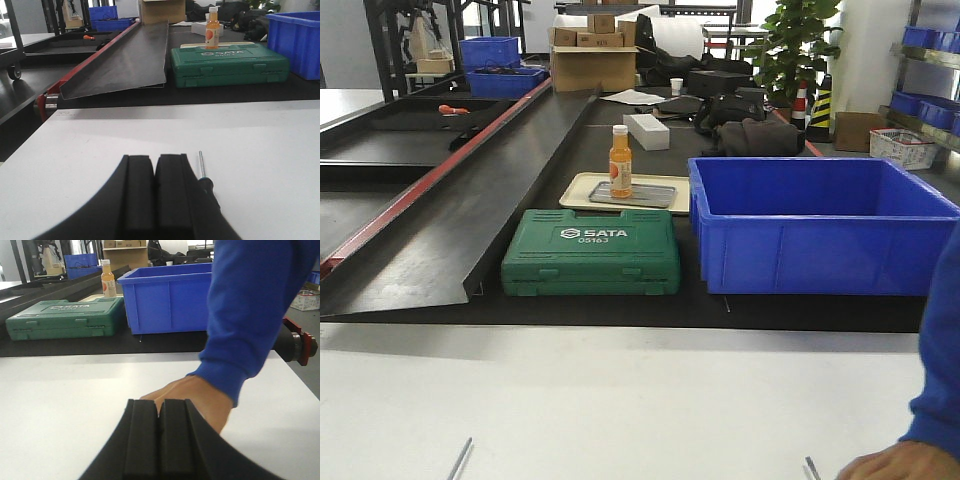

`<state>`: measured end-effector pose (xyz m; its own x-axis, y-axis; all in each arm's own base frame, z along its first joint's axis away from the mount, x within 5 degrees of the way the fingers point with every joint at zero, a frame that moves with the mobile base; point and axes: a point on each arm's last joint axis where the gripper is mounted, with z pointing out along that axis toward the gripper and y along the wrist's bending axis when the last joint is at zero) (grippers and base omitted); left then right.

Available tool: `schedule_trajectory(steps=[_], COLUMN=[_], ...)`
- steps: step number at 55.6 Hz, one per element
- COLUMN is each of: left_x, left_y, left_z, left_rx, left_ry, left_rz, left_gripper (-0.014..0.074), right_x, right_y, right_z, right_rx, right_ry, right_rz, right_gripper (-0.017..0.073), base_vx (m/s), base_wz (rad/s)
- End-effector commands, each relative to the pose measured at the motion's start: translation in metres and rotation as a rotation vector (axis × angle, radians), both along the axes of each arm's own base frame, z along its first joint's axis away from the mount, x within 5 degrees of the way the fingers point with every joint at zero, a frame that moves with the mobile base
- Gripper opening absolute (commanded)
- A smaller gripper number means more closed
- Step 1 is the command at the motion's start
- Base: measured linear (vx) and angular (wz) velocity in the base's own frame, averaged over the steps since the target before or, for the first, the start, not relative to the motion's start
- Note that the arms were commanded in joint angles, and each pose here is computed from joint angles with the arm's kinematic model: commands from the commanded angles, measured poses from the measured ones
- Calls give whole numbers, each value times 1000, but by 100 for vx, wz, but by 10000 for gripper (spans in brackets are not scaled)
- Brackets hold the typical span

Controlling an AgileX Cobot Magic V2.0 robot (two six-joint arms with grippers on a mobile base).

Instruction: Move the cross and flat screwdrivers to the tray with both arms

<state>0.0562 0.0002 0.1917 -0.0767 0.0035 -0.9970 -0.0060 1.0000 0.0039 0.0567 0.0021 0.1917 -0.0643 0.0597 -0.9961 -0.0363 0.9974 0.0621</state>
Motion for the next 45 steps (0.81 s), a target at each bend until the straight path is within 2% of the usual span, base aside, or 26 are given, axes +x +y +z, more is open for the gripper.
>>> schedule_trajectory(steps=[1, 35, 45], left_x=[-1, -1, -2], left_y=[0, 0, 0], left_z=[17, 17, 23], left_rx=[-7, -7, -7], left_ry=[-113, -113, -175], left_rz=[-1, -1, 1], left_gripper=[0, 0, 0], right_x=[0, 0, 0], right_y=[0, 0, 0], right_z=[6, 6, 11], right_rx=[-4, -4, -2], right_ry=[-85, -89, -141], right_rz=[-4, -3, -1], right_gripper=[-8, -8, -8], base_vx=[0, 0, 0], base_wz=[0, 0, 0])
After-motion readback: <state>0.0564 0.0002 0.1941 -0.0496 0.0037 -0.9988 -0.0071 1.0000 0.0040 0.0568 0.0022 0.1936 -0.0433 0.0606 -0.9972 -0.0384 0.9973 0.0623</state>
